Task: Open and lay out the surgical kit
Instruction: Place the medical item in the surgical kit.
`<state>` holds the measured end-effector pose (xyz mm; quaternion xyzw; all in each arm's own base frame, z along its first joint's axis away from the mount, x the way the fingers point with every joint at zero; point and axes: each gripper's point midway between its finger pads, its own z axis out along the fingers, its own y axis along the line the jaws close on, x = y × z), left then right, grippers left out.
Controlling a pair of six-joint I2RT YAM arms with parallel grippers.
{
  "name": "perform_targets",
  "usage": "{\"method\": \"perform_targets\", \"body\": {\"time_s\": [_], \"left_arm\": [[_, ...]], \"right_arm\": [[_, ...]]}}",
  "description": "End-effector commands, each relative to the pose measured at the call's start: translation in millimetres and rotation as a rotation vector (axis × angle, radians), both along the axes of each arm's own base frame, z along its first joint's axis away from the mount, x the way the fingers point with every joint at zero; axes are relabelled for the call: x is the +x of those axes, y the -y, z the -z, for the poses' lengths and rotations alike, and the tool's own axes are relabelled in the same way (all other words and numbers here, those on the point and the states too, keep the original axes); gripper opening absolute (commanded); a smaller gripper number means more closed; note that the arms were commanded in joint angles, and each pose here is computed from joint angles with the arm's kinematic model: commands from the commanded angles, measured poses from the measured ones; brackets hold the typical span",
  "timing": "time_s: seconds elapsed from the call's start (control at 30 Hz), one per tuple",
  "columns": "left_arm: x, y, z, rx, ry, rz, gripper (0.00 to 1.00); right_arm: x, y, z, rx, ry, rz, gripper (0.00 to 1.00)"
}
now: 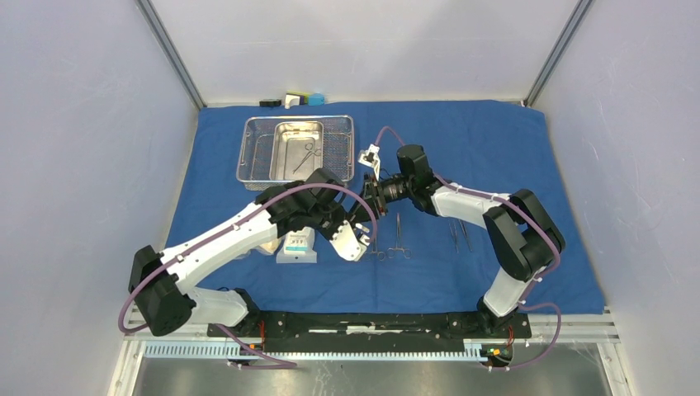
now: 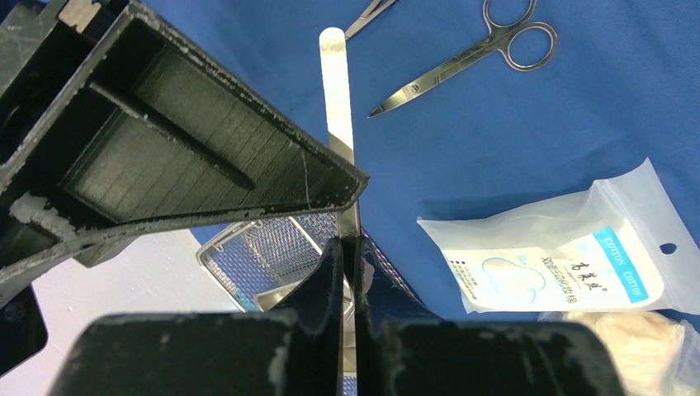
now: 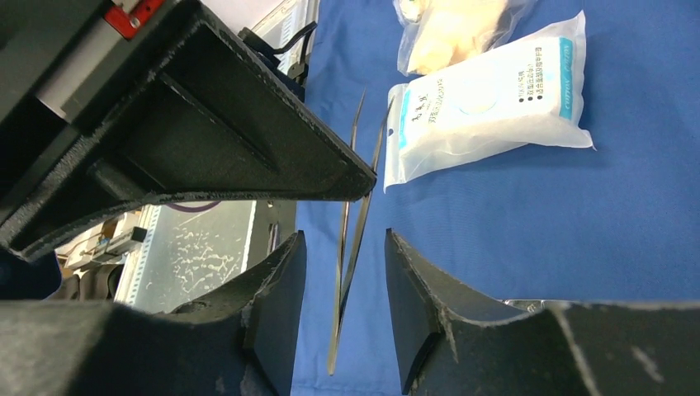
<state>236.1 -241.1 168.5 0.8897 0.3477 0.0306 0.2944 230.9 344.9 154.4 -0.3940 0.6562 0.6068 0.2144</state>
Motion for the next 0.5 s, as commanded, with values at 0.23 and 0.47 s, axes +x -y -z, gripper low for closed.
{"method": "perform_targets", "body": {"time_s": [0.23, 0.47], "left_arm": [[4.2, 10.4, -2.4, 0.007, 0.041, 0.053, 0.02], [3.2, 9.0, 1.8, 0.017, 0.037, 0.058, 0.02]], "right_arm": [[3.8, -7.8, -3.5, 0.004, 0.051, -0.022, 0.43], [3.0, -6.5, -1.2, -0.003, 0.055, -0.025, 0.4]]}}
